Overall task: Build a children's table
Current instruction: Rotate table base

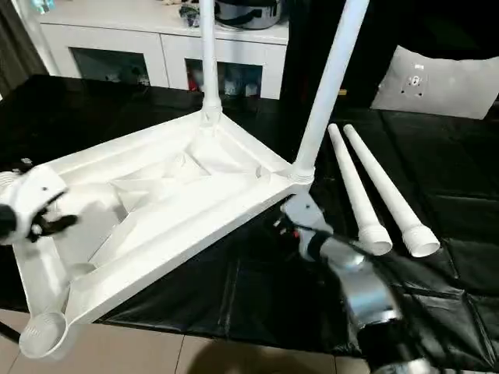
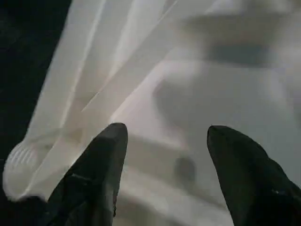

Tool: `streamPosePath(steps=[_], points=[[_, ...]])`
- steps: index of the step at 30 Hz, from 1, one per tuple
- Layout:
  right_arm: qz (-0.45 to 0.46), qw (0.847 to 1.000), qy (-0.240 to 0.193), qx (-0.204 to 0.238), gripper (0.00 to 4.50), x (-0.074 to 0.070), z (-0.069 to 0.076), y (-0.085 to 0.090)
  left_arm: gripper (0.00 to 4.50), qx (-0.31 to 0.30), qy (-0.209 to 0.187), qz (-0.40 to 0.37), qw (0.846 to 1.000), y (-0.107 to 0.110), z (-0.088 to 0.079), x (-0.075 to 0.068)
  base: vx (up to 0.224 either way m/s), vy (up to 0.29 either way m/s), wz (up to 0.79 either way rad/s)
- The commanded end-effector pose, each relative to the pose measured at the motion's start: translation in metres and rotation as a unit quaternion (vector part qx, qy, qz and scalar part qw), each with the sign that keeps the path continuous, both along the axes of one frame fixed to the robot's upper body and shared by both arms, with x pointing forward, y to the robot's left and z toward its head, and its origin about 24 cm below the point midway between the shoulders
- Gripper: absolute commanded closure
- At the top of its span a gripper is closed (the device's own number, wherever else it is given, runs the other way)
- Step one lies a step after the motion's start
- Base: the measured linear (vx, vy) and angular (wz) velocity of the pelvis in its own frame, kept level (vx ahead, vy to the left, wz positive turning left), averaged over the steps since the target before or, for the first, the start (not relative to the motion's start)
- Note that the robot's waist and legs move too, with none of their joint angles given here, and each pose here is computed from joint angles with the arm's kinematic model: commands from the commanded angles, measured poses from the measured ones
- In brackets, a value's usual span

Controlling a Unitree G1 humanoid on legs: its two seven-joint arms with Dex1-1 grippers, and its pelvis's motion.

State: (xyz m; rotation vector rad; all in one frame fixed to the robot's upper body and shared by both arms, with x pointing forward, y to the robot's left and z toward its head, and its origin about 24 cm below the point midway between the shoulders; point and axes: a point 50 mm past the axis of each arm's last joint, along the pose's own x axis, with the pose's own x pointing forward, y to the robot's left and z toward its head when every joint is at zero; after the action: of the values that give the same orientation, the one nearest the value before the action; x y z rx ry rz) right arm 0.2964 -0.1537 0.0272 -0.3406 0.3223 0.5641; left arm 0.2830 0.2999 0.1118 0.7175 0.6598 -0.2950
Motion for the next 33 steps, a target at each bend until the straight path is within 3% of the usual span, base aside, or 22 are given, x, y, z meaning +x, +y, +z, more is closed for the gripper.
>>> streamPosePath(steps=[1,7,12,20,25,26,29,31,33], points=[[-0.017,1.0,-0.008,-0.007,0.0,0.002,0.005,-0.003,1.47,0.017,-0.014,0.018,1.0,0.007,0.006,0.002,0.0,0.0,0.0],[-0.037,0.999,-0.013,0.004,0.0,0.011,0.006,0.012,1.47,0.055,0.012,0.043,0.997,0.017,-0.004,-0.003,0.0,0.0,0.0],[-0.034,0.999,-0.014,0.005,0.0,0.013,0.007,0.02,1.47,0.113,-0.005,0.082,0.99,0.033,0.003,-0.005,0.0,0.0,0.0],[-0.03,1.0,-0.009,0.001,0.0,0.016,0.004,0.025,1.47,0.113,0.021,0.084,0.99,0.037,-0.009,-0.01,0.0,0.0,0.0],[-0.026,1.0,-0.003,-0.003,0.0,0.015,0.001,0.027,1.47,0.137,0.014,0.102,0.985,0.046,-0.008,-0.011,0.0,0.0,0.0],[-0.026,1.0,-0.003,-0.003,0.0,0.015,0.001,0.027,1.72,0.137,0.014,0.102,0.985,0.046,-0.008,-0.011,0.0,0.0,0.0],[-0.024,1.0,0.003,0.0,0.0,0.013,-0.003,0.028,1.86,0.065,0.052,0.07,0.994,0.033,-0.025,-0.013,0.0,0.0,0.0],[-0.024,1.0,0.003,0.0,0.0,0.013,-0.003,0.028,2.07,0.063,0.053,0.069,0.994,0.032,-0.025,-0.014,0.0,0.0,0.0],[-0.021,1.0,0.008,0.003,0.0,0.015,-0.005,0.031,2.3,0.022,0.094,0.039,0.995,0.019,-0.041,-0.018,0.0,0.0,0.0]])
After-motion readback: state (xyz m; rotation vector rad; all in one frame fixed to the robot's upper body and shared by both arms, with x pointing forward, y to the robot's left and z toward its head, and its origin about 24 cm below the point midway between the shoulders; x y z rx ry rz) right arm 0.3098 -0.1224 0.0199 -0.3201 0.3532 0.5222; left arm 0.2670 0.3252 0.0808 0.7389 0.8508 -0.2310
